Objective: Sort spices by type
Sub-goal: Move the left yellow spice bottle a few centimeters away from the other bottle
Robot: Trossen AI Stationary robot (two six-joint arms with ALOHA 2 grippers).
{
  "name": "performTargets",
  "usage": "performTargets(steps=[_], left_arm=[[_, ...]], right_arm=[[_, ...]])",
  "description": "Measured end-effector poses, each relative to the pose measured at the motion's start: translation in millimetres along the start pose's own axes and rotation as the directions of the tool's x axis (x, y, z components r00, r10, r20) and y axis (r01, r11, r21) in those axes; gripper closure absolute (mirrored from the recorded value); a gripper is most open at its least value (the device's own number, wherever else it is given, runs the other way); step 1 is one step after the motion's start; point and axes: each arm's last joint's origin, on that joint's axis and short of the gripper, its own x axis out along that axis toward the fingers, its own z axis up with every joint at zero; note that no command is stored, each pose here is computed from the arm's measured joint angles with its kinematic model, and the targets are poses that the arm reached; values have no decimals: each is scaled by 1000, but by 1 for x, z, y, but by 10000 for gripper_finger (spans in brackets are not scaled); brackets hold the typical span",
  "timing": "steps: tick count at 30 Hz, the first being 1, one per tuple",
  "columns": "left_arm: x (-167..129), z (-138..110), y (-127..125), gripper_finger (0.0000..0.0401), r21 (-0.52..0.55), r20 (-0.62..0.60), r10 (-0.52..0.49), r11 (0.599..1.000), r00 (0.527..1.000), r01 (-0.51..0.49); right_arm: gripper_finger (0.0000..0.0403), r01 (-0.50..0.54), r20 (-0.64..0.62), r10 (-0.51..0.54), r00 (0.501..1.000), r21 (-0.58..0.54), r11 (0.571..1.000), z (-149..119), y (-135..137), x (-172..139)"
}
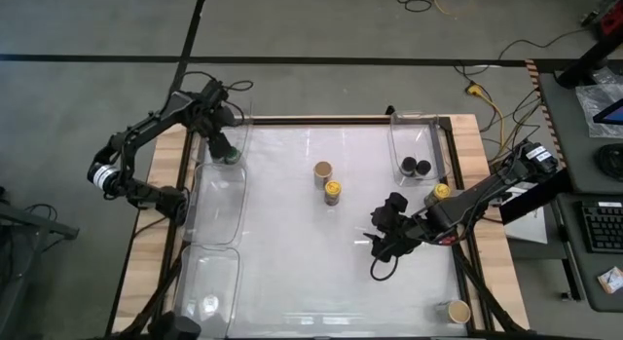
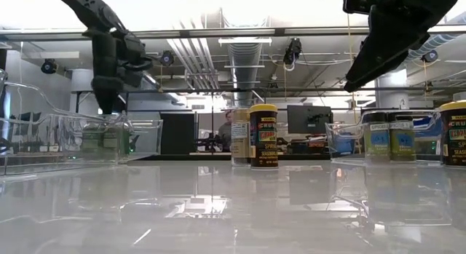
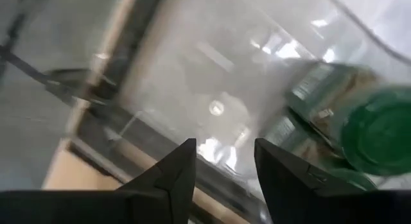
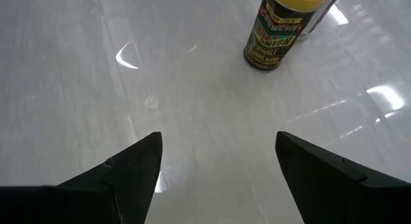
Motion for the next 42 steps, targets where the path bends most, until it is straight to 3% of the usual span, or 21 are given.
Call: performTargets(steps=[7,9,11,14,17,21,26,37,39,42], left_arm=[[-38,17,15,260,-87,131,72,994,989,-61],[-51,23,17,260,-144,201,43,989,979,-14],[-64,26,16,260,-161,294,-43,982,955,94],[-82,29,6,260,-78,429,-206,962,880,263],[-100,30,-10,260,26,530,-292,944,796,328],[-117,32,-40,260,137,621,-341,934,705,331],[-128,33,-88,260,304,675,-451,891,583,337],[-118,34,-168,260,535,679,-632,775,374,337],[-120,33,-175,260,535,697,-627,778,349,329],[-120,31,-186,260,528,709,-612,790,351,312]], right_arm=[[107,25,1,-25,1000,21,999,5,-6,4],[102,31,0,-31,1000,24,999,6,-8,5],[98,34,5,-34,999,23,999,8,-10,7],[94,24,37,-24,999,12,1000,13,-10,8],[92,1,89,0,996,-10,1000,20,-9,10],[92,-17,147,25,989,-55,998,28,-8,10],[93,-12,179,28,983,-92,996,34,-11,12],[113,-7,184,25,983,-102,995,36,-12,13],[115,-7,183,28,983,-115,993,36,-12,12],[112,-9,191,35,981,-133,991,40,-11,10]])
